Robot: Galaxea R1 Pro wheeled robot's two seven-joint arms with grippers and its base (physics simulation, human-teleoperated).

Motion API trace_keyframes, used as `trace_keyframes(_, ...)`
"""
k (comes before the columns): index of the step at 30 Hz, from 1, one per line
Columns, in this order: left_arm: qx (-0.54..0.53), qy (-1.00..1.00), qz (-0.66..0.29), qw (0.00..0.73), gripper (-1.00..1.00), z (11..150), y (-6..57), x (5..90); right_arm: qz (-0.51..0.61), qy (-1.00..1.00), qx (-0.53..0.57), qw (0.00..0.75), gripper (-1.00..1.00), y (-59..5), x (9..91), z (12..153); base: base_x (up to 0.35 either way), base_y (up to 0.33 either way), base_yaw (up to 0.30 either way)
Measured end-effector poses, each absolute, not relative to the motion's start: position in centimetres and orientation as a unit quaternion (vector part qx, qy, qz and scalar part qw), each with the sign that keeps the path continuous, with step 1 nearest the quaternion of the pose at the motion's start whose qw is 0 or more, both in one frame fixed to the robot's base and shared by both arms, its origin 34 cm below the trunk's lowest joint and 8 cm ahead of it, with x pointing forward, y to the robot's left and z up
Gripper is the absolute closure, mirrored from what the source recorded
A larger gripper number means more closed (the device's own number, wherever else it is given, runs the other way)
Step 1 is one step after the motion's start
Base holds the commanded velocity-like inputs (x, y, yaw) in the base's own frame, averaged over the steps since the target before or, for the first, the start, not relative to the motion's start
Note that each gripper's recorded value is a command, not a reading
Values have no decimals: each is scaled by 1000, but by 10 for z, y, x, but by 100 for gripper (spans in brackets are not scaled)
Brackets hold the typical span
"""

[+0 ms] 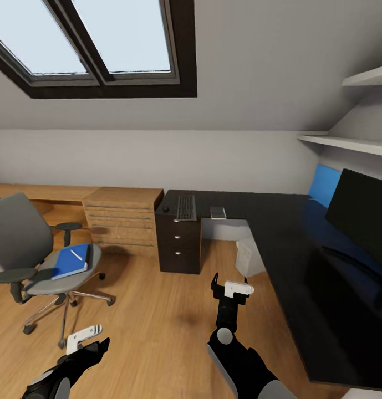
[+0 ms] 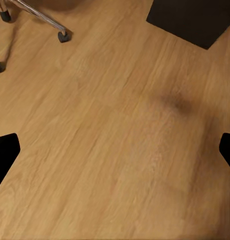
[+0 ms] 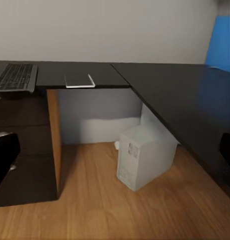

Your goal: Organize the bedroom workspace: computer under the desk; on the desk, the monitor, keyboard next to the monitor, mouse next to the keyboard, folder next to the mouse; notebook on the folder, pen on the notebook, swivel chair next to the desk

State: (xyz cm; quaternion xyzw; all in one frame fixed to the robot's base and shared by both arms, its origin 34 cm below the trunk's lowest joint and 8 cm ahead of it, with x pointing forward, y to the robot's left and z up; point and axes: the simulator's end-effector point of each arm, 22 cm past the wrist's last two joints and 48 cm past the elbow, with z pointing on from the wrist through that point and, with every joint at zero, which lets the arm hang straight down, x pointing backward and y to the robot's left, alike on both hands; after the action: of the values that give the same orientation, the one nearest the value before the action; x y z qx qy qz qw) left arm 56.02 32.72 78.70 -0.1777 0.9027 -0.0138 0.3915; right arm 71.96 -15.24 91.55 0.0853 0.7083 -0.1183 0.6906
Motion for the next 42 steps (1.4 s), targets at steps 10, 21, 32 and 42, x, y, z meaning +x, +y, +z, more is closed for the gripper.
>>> trace_keyframes(10,-175,905,-16,387,-100,783,323,559,-119,708,85,691,-100,-152,720,915,319,76,-269)
trace_keyframes(21,-175,904,-14,390,-100,786,325,560,-118,720,44,682,-100,-135,713,896,319,114,-61)
trace_keyframes(32,-175,902,-14,394,-100,788,327,561,-90,691,54,715,-100,-126,712,914,319,134,-1)
trace_keyframes(42,-173,899,-16,402,-100,794,325,565,-55,702,53,708,-100,-116,715,906,319,141,0)
